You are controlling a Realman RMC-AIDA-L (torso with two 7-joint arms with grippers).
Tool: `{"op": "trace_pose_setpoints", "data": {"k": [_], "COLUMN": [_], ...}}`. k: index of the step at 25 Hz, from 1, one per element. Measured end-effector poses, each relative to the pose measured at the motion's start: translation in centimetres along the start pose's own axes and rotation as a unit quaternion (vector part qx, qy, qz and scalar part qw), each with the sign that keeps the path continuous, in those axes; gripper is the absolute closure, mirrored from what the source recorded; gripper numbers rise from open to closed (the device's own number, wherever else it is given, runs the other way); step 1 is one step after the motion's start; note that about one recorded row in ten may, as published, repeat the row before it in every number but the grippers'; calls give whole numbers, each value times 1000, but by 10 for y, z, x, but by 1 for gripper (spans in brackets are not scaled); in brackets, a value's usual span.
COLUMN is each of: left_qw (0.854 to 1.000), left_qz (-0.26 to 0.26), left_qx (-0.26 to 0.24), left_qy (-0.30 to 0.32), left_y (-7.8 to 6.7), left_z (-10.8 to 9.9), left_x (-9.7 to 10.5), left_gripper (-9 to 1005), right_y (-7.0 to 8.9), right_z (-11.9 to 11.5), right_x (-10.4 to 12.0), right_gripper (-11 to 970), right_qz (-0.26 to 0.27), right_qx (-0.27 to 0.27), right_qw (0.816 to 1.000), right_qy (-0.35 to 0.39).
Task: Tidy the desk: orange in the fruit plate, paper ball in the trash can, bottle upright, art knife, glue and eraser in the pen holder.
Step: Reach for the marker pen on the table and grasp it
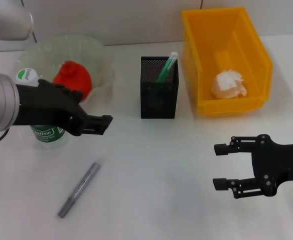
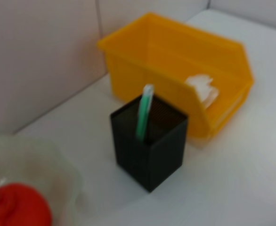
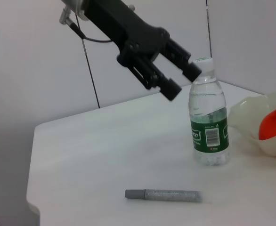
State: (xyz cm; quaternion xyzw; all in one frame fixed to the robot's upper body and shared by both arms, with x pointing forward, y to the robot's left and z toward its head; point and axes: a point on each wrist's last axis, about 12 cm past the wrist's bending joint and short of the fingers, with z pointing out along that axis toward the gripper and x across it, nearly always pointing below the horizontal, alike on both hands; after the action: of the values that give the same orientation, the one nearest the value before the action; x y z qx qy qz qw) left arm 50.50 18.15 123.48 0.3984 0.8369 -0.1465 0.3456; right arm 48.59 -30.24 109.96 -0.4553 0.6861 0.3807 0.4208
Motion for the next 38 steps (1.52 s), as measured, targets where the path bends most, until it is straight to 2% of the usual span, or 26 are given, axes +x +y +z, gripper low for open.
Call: {"op": "trace_pose_setpoints", "data": {"k": [1,10,20,31,36,38], "left_qw": [1000,994,989,985,983,982], "left_qz": [-16,-65,-98,-111,-104,-83], "left_qx": [-10,-15,-16,-6,5,5], "left_qy": [22,89,113,131,148,167], "left_y": [5,17,23,17,11,5], "left_z": [2,20,33,38,46,56], "left_x": [3,14,27,32,37,39], "left_gripper": [216,217,218,219,219,220], "right_y": [0,-2,-5,-9,-12,-13], "right_z": [0,1,5,10,13,14], "right_x": [0,1,1,-2,-4,-4], "right_gripper": [193,193,193,193,193,193], "right_qz": [0,2,6,6,4,4], "right_qx": [0,5,7,7,8,7], "right_qw": [1000,1000,1000,1000,1000,1000], "right_qy": [0,1,-1,-4,-4,-4]}}
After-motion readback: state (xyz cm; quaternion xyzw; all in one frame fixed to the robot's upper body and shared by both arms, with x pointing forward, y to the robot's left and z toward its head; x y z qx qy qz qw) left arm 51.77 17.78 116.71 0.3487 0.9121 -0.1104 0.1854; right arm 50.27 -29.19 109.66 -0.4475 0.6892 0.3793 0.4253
